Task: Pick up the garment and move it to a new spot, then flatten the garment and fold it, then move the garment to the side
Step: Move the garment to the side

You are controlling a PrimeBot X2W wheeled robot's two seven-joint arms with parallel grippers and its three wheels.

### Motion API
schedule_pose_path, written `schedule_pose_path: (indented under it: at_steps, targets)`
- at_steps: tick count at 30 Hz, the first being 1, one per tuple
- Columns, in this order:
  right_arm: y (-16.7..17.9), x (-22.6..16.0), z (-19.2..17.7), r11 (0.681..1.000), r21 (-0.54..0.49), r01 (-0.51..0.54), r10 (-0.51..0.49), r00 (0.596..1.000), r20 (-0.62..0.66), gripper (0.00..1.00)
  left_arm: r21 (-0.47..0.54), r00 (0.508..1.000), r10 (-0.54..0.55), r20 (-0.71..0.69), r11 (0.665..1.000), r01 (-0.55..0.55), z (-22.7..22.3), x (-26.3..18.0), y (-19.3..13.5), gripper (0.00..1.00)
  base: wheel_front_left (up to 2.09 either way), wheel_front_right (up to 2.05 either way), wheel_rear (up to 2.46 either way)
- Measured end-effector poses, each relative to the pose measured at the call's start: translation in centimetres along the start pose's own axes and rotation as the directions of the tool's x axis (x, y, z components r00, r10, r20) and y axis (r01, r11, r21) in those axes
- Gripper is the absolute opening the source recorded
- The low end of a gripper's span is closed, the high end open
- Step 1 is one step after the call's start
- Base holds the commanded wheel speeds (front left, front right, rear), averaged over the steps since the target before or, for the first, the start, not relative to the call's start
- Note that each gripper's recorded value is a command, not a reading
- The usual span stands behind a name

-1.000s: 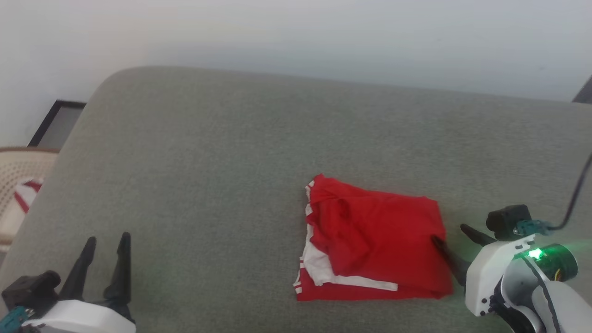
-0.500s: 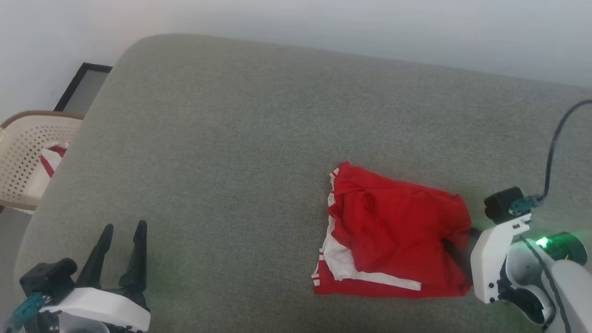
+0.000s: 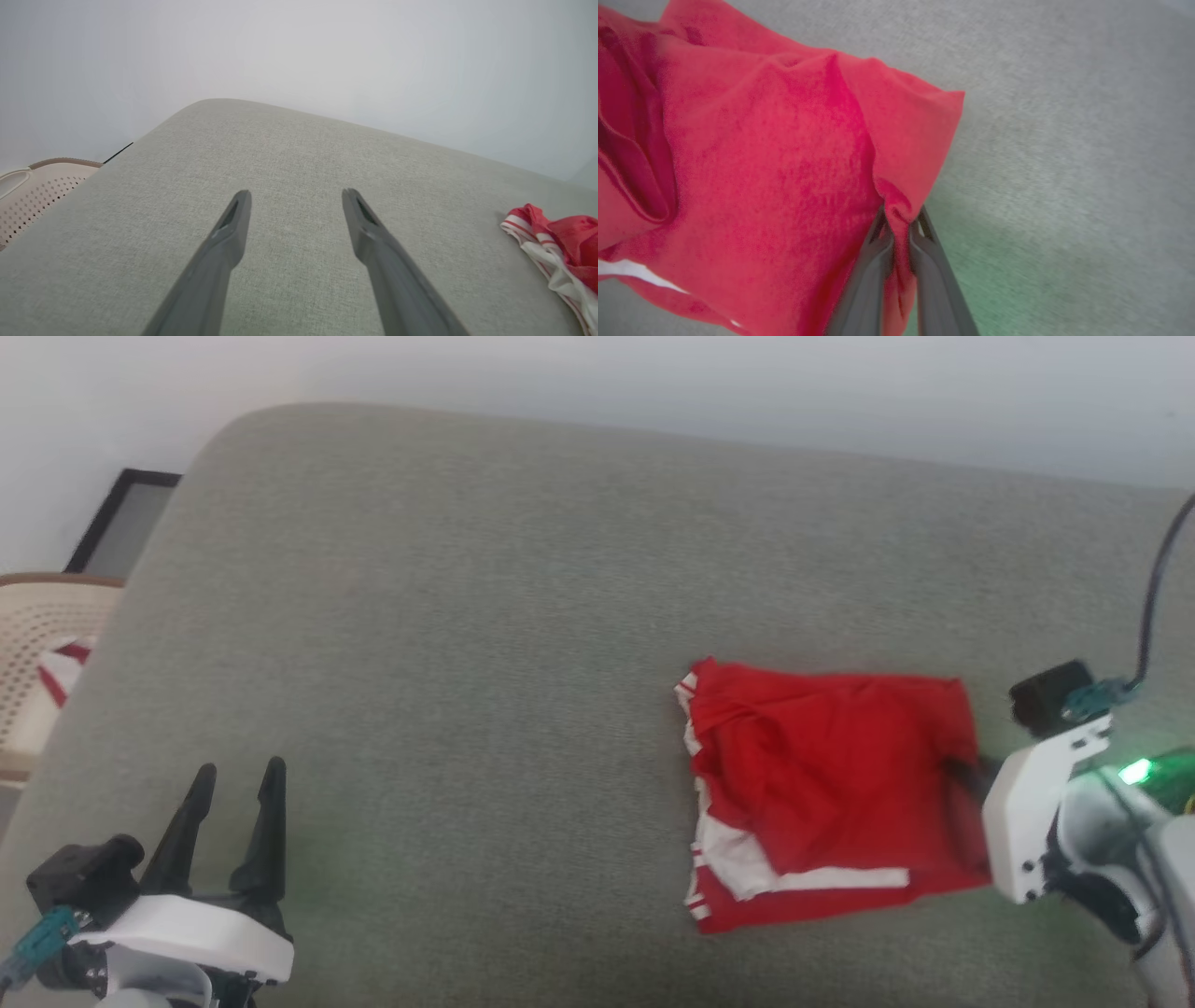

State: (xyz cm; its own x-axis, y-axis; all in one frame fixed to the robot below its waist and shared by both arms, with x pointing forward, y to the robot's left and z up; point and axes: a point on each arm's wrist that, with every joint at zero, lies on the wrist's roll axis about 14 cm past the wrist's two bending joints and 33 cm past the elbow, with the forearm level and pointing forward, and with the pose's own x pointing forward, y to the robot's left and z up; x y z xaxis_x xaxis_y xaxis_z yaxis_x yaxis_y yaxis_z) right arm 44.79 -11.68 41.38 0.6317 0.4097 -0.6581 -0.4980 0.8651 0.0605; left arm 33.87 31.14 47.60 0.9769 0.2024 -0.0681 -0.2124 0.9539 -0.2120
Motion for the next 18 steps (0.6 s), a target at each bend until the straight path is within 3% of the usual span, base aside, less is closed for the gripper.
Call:
schedule_pose_path:
  at_steps: [9,18]
  targets:
    - [-6.6,-3.0,1.5,0.986,0.007,0.169,-0.169,0.984,0.047,0.0,0.011,0.992,-0.124,0.0,0.992,0.124,-0.2,3.5,-4.0,1.0,0.0,0.0,0.0]
    - [-15.2,-7.9,2.8,0.921,0.005,0.389,-0.387,0.915,0.11,0.0,0.016,0.958,-0.286,-0.02,0.958,0.286,-1.4,7.5,-10.0,1.0,0.0,0.0,0.0]
